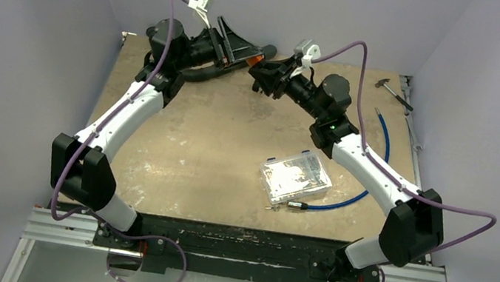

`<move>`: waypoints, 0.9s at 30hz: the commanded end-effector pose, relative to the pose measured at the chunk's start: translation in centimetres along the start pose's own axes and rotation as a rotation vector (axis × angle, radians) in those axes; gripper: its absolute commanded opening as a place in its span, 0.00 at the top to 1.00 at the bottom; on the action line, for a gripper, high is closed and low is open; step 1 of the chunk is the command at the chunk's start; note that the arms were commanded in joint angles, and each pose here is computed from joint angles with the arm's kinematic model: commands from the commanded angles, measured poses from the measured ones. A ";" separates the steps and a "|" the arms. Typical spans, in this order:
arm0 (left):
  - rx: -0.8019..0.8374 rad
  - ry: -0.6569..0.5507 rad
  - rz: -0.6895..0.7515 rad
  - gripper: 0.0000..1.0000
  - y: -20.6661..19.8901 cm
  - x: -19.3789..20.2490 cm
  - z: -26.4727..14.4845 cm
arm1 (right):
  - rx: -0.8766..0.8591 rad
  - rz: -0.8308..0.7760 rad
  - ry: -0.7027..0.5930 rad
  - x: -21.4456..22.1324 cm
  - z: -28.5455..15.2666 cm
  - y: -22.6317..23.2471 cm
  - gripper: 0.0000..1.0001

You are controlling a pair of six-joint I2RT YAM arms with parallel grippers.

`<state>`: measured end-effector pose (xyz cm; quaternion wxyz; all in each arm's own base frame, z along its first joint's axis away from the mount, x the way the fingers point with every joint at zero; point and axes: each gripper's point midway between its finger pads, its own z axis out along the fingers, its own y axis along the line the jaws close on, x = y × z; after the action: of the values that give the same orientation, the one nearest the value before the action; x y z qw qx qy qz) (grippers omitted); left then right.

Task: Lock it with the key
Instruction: Lock the lock.

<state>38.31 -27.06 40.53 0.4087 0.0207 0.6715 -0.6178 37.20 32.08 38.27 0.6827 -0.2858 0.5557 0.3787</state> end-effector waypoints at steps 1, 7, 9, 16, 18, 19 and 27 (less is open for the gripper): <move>0.066 -0.034 0.017 0.28 -2.1 -0.7 -0.2 | 0.028 -0.069 -0.107 -3.1 0.3 -0.1 1.00; 0.075 -0.023 0.007 0.41 -2.0 -0.2 -0.3 | 0.047 -0.086 -0.104 -2.8 0.7 -0.2 1.00; 0.067 -0.018 0.000 0.36 -1.6 0.0 -0.2 | 0.052 -0.090 -0.102 -2.7 0.9 -0.3 1.00; 0.050 -0.012 0.001 0.51 -1.1 0.2 -0.2 | 0.088 -0.126 -0.088 -2.4 1.1 -0.9 1.00; 0.053 -0.015 0.008 0.64 -1.1 0.2 -0.1 | 0.076 -0.130 -0.079 -2.1 1.1 -0.7 1.00; 0.056 -0.017 0.017 0.73 -1.2 0.1 -0.1 | 0.066 -0.129 -0.073 -1.9 1.1 -0.6 1.00; 0.080 -0.039 0.137 1.00 -1.6 -1.1 -0.3 | -0.092 -0.062 0.062 0.3 -0.2 2.2 0.35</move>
<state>38.65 -27.00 39.31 0.4119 0.0169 0.6719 -0.6153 37.28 33.26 36.73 0.6842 -0.3121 0.5572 0.3521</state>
